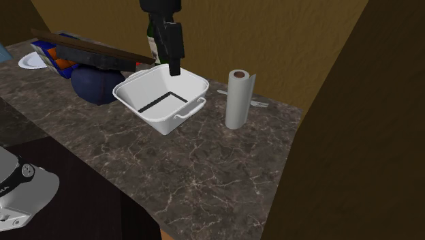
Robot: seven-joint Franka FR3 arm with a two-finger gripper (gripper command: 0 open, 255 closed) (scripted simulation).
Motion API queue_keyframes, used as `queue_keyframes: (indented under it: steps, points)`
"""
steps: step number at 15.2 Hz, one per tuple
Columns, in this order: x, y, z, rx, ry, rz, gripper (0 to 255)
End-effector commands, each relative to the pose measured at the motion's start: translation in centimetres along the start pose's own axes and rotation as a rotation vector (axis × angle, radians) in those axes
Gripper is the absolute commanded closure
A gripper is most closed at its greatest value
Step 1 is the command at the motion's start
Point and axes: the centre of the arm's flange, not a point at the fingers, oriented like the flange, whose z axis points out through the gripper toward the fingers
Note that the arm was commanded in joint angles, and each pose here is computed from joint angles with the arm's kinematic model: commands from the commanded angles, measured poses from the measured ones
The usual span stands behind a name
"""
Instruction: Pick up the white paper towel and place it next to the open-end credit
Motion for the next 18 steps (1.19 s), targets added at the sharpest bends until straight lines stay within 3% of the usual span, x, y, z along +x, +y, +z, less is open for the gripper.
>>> queue_keyframes:
  steps: [1, 15, 18]
  points:
    - [2.3, 0.3, 0.5, 0.004, 0.006, -0.003, 0]
    - [19.9, 2.5, 2.8, 0.033, 0.051, -0.019, 0]
    - [20.9, 2.6, 4.0, 0.035, 0.054, -0.020, 0]
